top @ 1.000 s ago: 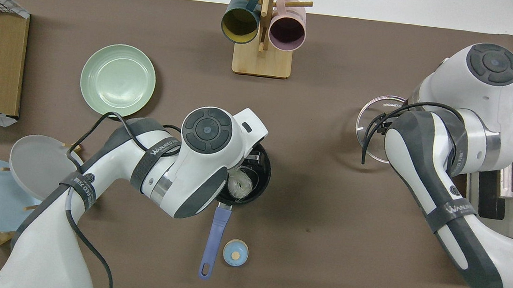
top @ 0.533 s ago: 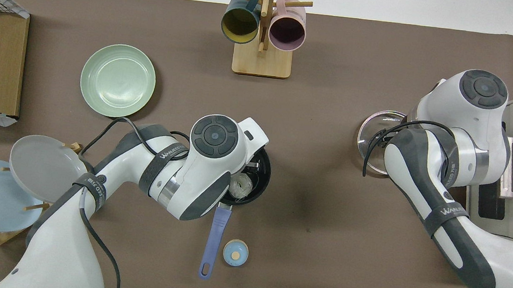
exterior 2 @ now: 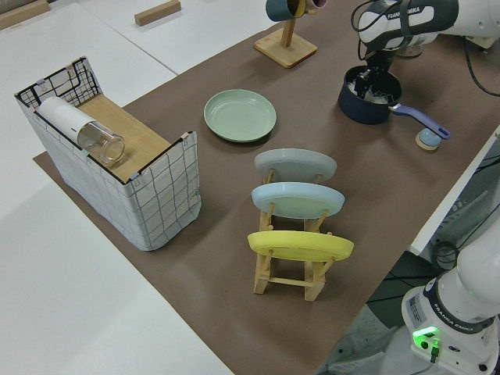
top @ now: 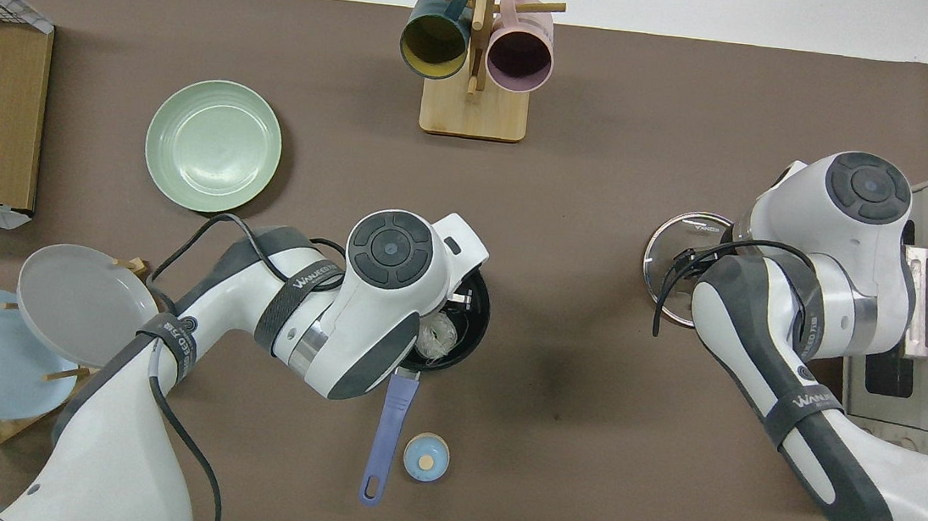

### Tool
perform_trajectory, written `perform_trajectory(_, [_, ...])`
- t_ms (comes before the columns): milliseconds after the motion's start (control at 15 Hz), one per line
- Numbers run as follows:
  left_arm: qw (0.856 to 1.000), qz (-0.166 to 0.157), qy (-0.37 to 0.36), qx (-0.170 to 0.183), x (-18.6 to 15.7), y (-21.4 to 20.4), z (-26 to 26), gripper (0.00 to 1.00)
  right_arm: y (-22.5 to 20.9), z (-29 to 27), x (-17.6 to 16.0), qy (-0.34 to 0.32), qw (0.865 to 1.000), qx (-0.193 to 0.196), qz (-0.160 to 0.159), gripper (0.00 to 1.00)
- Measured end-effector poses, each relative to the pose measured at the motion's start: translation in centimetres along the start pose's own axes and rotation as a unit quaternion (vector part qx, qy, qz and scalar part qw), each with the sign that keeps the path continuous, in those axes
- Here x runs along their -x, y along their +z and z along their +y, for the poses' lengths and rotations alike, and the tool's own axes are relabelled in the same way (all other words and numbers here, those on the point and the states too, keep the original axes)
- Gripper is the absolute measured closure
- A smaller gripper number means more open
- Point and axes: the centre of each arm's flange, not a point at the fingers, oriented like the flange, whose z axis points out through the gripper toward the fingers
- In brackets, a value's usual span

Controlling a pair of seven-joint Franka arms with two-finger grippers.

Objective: Transfer vermicelli from pot to plate
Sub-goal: 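Grasp the vermicelli with the left gripper while the right gripper sets the lid down, then carry the vermicelli with the left gripper over the pale green plate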

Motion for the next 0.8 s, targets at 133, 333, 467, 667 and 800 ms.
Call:
perform_trajectory(133, [1.000,0.002,-0.001,0.001,-0.1,-0.1,-0.1,0.70,-1.1,0.1,-0.1,0.001,1.000,0.001,0.007,0.01])
perform_trajectory(333, [1.000,0.000,-0.003,-0.001,-0.4,-1.5,-0.2,0.81,-6.3,0.8,-0.4,0.007,1.000,0.002,-0.003,0.00])
perform_trajectory(467, [1.000,-0.009,-0.007,-0.008,-0.9,-4.8,-0.5,0.84,-11.8,1.2,-0.3,0.012,1.000,0.003,-0.005,0.00])
perform_trajectory(667, [1.000,-0.018,-0.020,-0.006,-1.3,-12.7,-1.5,0.85,-19.3,2.5,1.2,0.036,0.999,0.003,-0.019,0.00])
perform_trajectory(800, [0.999,-0.021,-0.032,0.000,-1.6,-17.2,-2.8,0.85,-22.8,3.3,2.8,0.059,0.998,0.003,-0.009,0.00])
